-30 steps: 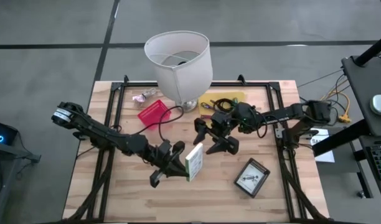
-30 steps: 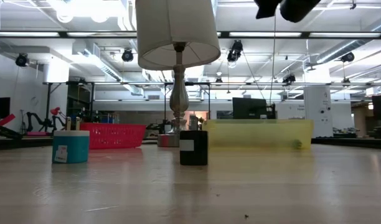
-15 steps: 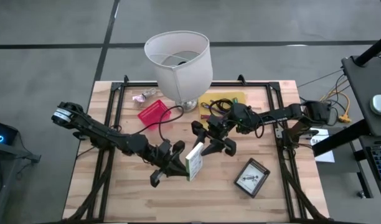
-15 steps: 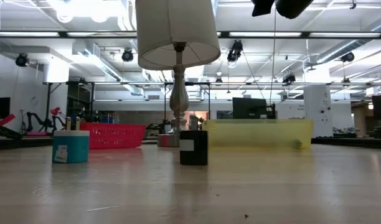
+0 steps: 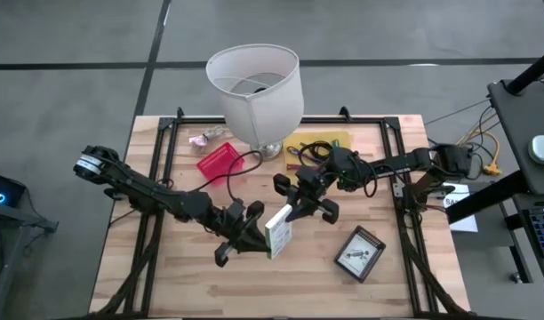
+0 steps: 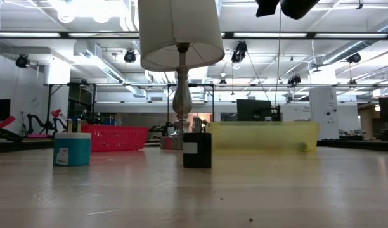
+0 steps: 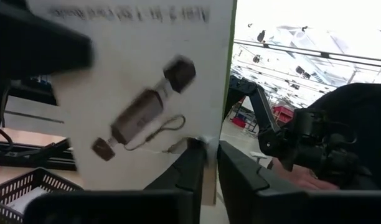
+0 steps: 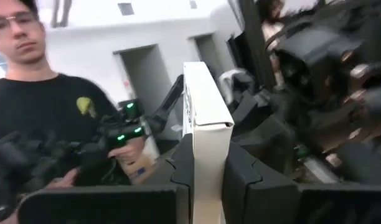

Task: Pick and place items into bin
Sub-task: Put the card reader box into the black bin

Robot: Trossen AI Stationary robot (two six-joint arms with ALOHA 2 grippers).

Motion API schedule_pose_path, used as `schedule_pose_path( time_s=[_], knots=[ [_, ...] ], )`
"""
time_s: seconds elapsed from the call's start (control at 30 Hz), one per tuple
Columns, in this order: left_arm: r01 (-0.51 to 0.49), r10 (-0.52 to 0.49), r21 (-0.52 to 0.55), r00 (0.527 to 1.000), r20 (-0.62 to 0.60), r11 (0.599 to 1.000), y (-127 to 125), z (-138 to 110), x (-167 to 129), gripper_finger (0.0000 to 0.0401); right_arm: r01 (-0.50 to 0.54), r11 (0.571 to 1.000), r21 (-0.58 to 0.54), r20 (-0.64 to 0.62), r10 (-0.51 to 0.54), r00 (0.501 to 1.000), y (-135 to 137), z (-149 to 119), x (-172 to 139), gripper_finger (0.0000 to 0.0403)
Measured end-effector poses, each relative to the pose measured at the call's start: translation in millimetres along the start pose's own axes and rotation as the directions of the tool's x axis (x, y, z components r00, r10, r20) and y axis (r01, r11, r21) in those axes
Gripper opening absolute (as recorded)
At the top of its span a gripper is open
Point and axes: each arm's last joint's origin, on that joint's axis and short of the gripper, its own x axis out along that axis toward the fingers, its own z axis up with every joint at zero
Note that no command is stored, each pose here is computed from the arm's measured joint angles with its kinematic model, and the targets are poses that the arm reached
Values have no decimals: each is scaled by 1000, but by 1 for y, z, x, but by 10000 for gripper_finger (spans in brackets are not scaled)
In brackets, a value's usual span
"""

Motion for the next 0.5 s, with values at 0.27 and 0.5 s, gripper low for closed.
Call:
schedule_pose_path(
  time_s=[0.27, 0.5],
  knots=[
    [41, -43, -88, 999, -18, 995, -1, 0, 0, 94, -40, 975, 220, -185, 82, 979, 3, -14, -5, 29],
    [171, -207, -278, 973, -104, 945, -6, -3, -1, 124, 95, 927, 363, -405, 65, 912, 13, -32, -21, 29]
  ],
)
